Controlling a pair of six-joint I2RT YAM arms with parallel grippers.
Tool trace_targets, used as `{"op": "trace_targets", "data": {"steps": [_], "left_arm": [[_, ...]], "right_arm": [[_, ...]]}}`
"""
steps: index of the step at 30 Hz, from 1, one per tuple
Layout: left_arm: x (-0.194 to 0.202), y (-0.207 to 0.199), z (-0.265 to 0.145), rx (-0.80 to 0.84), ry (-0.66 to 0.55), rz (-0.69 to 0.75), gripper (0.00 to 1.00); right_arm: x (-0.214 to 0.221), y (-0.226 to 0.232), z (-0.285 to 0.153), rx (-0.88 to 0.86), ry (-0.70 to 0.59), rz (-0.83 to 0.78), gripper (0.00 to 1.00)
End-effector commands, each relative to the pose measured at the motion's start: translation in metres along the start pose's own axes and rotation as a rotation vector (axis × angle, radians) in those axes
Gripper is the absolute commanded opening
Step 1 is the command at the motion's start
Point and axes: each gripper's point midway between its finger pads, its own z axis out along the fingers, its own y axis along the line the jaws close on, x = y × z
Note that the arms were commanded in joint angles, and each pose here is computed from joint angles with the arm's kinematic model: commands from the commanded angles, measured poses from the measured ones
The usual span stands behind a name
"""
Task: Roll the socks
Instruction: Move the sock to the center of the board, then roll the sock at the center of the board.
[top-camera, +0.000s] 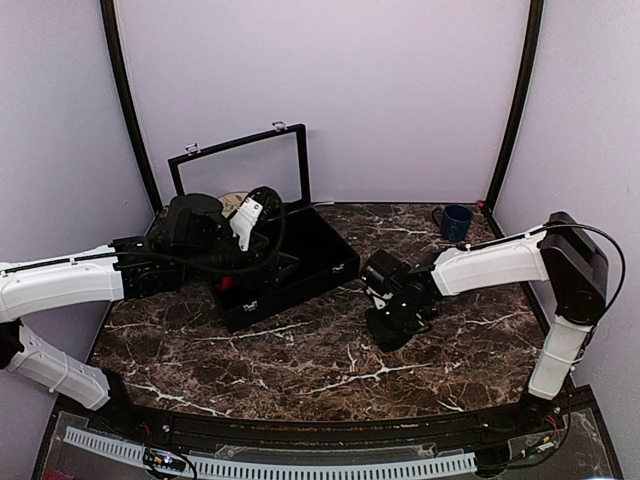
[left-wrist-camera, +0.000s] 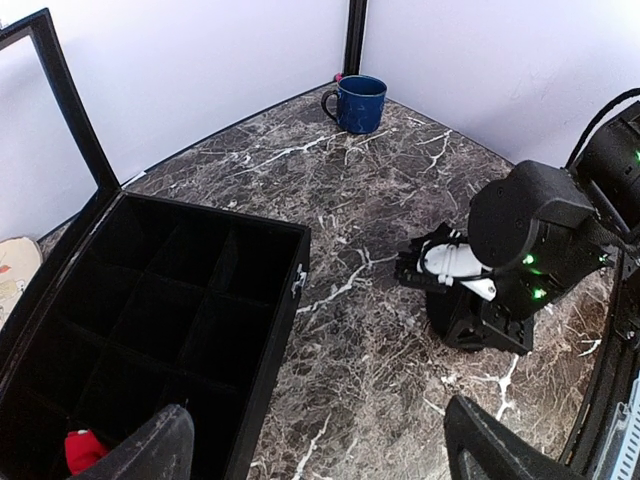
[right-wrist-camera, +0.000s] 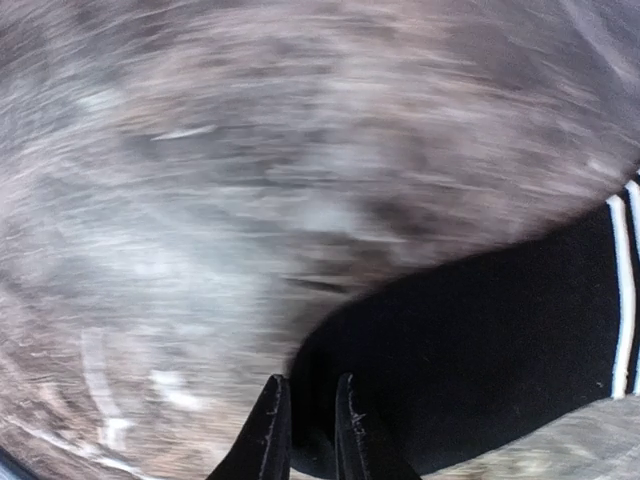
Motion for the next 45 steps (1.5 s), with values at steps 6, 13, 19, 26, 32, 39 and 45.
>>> {"op": "trace_targets", "data": {"steps": [6, 13, 19, 26, 32, 39, 45], "left_arm": [[0.015, -0.006, -0.014, 0.007, 0.042, 0.001, 0.89], [0.026, -0.004, -0.034, -0.007, 0.046, -0.02, 0.89], [0.039, -0.009, -0.044, 0.014, 0.075, -0.017, 0.89], [0.048, -0.014, -0.053, 0.033, 0.064, -0.032, 0.9], [0.052, -0.013, -0.055, 0.024, 0.059, -0.046, 0.9], [0.059, -0.011, -0.049, -0.012, 0.104, -0.068, 0.89], [0.05, -0.001, -0.051, -0.081, 0.086, -0.142, 0.89]], "right_arm": [[0.03, 0.121, 0.019, -0.214, 0.122, -0.217, 0.16], [0.039, 0.168, 0.013, -0.255, 0.119, -0.282, 0.18], [0.029, 0.19, -0.011, -0.253, 0.016, -0.322, 0.31], [0.016, 0.188, -0.041, -0.219, -0.104, -0.352, 0.52], [0.032, 0.174, -0.05, -0.158, -0.127, -0.406, 0.54], [0.054, 0.158, -0.049, -0.133, -0.14, -0.498, 0.48], [0.066, 0.148, -0.043, -0.139, -0.176, -0.589, 0.43]]}}
